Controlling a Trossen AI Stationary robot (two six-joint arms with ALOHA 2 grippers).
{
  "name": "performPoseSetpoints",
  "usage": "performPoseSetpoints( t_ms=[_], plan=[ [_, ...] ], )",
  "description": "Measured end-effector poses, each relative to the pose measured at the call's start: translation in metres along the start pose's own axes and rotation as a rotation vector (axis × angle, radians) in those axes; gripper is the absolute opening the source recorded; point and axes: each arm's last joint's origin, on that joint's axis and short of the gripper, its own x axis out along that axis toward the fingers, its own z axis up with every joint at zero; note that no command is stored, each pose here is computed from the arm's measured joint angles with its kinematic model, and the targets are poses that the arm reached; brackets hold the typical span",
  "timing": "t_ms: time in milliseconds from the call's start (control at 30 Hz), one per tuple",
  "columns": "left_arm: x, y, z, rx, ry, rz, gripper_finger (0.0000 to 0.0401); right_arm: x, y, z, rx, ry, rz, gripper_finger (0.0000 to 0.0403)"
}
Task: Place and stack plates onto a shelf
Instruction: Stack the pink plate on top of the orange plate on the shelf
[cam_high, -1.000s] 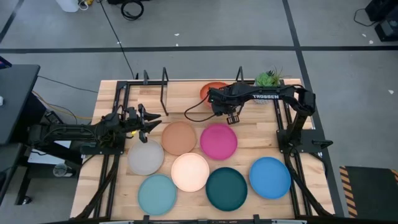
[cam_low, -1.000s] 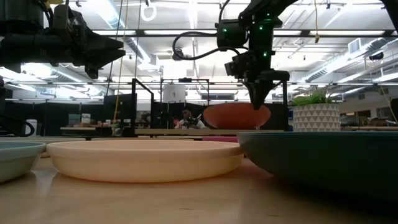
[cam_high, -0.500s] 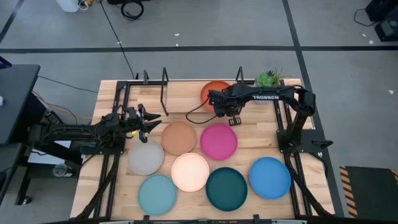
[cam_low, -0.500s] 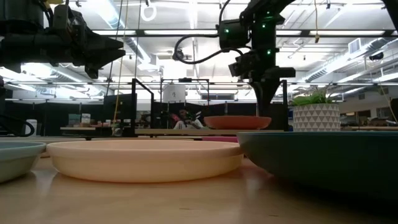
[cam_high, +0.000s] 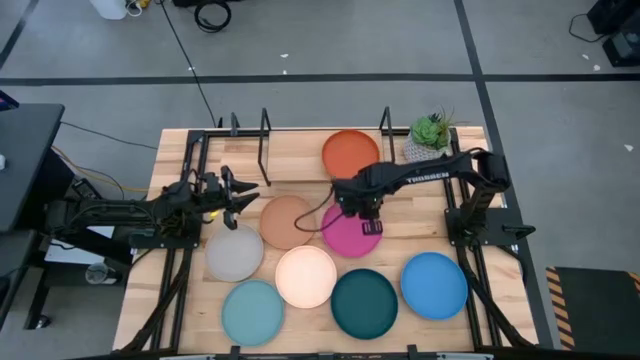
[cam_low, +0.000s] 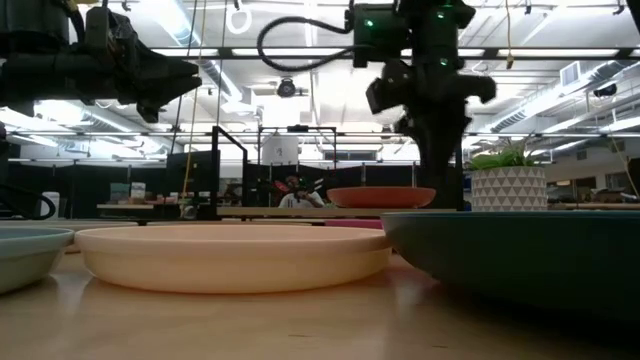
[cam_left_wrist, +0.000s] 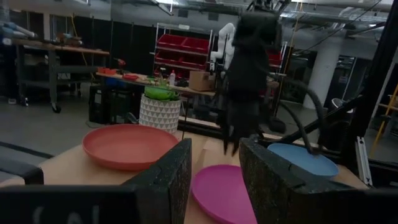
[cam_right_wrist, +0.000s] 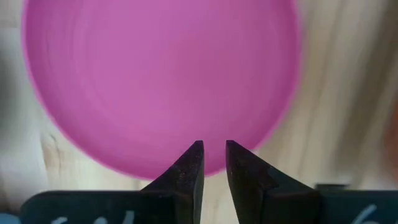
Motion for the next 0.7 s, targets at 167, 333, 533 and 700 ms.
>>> performPoseSetpoints(
  t_ms=[167,333,533,700],
  plan=[
    [0.0,0.0,0.002,0.088,-0.024,-0.002,0.0141,0.015,0.027,-0.007,-0.006,0.043,0.029,0.0083],
    [0.0,-0.001,0.006,0.228,-0.061,-0.002,0.0141,0.018,0.067,-0.011,-0.113,0.053,-0.019,0.0105],
    [0.0,-0.001,0.008,0.295,-0.088,0.001,0.0141,0.016,0.102,-0.016,-0.231,0.027,-0.167,0.0132],
    [0.0,-0.001,0.01,0.297,-0.1,0.001,0.0141,0.016,0.111,-0.017,-0.266,0.014,-0.215,0.0177]
  ],
)
